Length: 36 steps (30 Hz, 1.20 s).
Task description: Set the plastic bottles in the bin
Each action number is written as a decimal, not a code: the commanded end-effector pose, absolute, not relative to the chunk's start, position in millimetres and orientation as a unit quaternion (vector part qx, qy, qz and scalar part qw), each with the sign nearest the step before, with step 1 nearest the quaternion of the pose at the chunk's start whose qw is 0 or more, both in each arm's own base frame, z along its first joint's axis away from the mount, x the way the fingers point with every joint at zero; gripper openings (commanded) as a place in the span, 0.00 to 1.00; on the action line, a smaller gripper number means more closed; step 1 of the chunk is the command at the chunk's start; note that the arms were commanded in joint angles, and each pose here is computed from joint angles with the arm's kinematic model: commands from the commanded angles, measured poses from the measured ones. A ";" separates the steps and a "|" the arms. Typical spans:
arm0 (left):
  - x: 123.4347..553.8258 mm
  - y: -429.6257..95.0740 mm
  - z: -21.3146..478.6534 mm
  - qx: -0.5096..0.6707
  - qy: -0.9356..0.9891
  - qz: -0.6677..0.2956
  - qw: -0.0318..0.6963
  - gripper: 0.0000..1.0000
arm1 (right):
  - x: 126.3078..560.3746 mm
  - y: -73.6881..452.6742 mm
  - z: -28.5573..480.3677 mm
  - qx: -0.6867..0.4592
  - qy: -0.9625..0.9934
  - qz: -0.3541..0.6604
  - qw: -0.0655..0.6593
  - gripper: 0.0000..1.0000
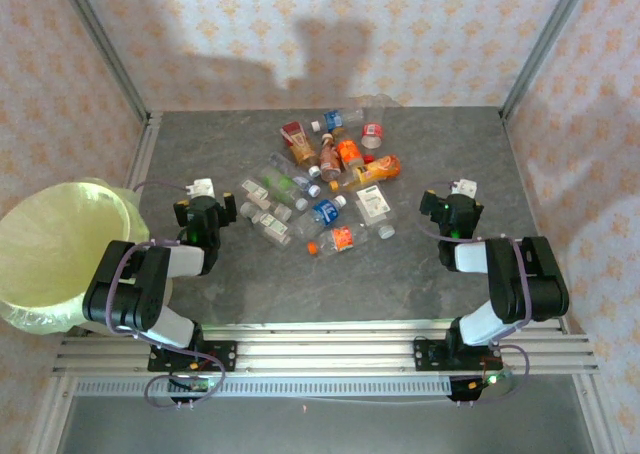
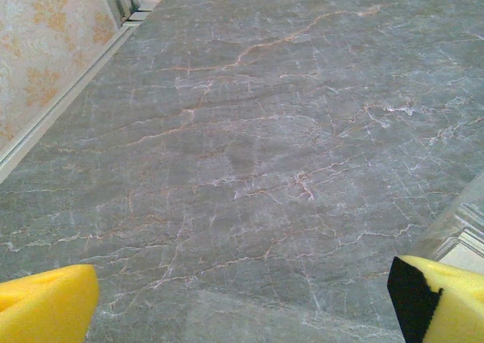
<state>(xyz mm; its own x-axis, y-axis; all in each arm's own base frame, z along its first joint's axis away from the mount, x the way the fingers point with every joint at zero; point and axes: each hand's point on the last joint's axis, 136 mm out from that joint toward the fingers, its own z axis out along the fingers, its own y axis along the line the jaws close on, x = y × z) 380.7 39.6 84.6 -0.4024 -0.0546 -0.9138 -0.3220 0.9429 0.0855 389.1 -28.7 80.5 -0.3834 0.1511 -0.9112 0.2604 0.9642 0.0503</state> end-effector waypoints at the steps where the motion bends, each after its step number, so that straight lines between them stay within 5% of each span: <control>1: 383.5 46.3 98.6 -0.131 0.812 0.133 0.553 1.00 | 392.0 -30.0 89.6 0.128 0.821 -0.052 0.553 0.99; 11: 391.7 34.5 109.6 -0.097 0.831 0.119 0.535 1.00 | 392.0 -27.3 97.4 0.122 0.821 -0.047 0.555 0.99; 22: 394.0 -6.5 190.3 -0.087 0.833 0.088 0.539 1.00 | 384.2 -36.2 159.1 0.204 0.812 -0.027 0.546 0.99; 30: 383.9 -22.8 210.5 -0.221 0.849 0.013 0.480 1.00 | 365.9 34.2 149.1 0.208 0.878 0.150 0.404 0.99; 36: 383.1 -48.8 198.8 -0.273 0.853 -0.088 0.436 1.00 | 340.2 122.9 128.6 0.038 0.927 0.247 0.281 0.96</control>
<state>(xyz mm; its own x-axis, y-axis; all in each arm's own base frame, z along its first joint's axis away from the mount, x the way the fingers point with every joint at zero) 394.8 -38.2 224.5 -0.4113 -0.4154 -0.8114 -0.3278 0.8980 -0.2935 366.5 73.8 141.8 -0.6798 0.3630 -0.6373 0.0883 0.9031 0.4203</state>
